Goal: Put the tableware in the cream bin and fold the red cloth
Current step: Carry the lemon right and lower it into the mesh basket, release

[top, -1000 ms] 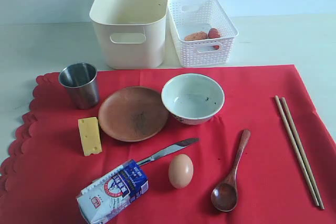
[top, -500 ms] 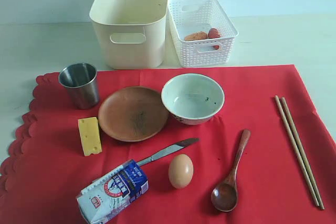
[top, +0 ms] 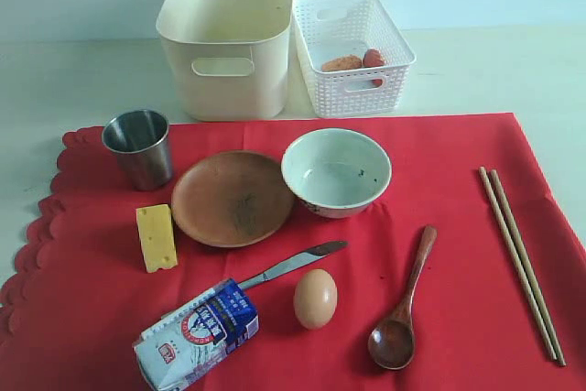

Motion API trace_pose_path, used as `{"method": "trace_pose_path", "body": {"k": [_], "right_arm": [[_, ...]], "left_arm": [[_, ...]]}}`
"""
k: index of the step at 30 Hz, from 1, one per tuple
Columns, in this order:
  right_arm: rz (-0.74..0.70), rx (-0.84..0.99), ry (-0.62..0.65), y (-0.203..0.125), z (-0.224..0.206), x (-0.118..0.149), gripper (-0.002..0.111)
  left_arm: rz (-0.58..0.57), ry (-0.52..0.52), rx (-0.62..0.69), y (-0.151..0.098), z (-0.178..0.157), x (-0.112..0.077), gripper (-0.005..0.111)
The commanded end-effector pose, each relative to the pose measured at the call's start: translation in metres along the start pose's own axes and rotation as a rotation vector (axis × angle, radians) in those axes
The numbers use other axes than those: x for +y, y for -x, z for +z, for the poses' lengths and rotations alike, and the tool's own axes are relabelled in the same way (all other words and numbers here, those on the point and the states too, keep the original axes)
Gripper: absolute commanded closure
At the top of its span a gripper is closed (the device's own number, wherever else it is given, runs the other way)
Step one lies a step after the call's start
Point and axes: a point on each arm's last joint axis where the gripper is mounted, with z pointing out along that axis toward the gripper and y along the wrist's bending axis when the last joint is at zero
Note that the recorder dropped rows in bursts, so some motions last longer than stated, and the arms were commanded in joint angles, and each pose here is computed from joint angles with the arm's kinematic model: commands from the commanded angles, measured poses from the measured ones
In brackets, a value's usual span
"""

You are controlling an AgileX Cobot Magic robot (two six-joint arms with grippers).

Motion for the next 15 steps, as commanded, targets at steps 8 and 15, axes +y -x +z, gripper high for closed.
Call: {"method": "trace_pose_path", "body": {"k": [8, 15], "right_arm": [[0.081, -0.04, 0.063, -0.022, 0.089, 0.002, 0.108], [0.083, 0.022, 0.068, -0.051, 0.14, 0.008, 0.102]], "left_arm": [[-0.007, -0.003, -0.007, 0.0, 0.0, 0.0, 0.107], [-0.007, -0.003, -0.007, 0.0, 0.0, 0.0, 0.107]]}}
